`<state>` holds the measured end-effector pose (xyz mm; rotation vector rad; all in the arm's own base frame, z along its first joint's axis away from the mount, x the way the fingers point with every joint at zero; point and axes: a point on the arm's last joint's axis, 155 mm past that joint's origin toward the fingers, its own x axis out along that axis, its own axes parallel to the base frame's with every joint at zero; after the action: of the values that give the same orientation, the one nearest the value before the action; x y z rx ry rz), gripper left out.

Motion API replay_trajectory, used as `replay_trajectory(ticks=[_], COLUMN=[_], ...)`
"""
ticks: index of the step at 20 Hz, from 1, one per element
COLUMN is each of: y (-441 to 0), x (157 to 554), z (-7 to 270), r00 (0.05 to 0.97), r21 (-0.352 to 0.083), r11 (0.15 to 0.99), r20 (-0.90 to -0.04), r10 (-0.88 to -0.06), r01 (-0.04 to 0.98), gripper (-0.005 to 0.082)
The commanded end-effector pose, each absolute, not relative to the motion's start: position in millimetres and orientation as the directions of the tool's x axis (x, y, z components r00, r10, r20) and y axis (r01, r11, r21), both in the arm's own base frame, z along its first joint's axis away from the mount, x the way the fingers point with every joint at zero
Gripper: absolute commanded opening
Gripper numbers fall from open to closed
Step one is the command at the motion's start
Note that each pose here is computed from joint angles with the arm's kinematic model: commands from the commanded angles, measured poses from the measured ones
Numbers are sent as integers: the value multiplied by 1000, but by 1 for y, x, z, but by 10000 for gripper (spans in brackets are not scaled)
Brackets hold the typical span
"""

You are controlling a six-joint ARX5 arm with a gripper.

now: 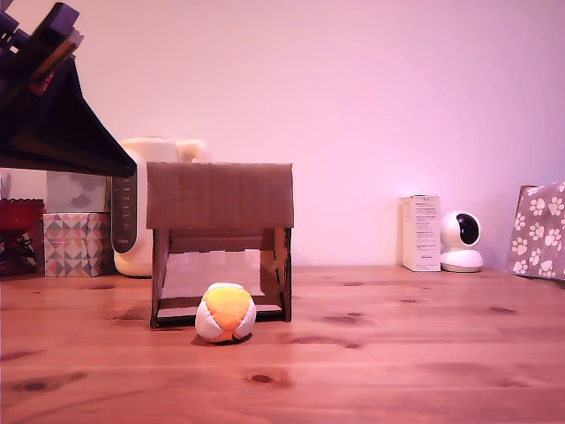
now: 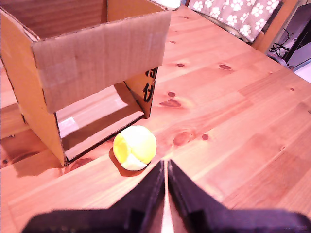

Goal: Drop the footbag into the cardboard dice tower

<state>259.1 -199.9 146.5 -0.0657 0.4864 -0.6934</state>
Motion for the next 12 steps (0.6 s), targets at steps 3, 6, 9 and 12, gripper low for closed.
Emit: replay_trajectory(ticks=[3,6,9,12], y=[-199,-199,-198,-185], x=[257,258,258,269], z=[139,139,139,138], r00=[657,657,658,719], r21=[-222,-221,-219,-181], r11=[773,774,775,828], r20=[-421,-421,-423,-421], r10=[-625,-625,-623,-553], r01=[594,594,593,531], gripper=[-16,-16,-17,-20])
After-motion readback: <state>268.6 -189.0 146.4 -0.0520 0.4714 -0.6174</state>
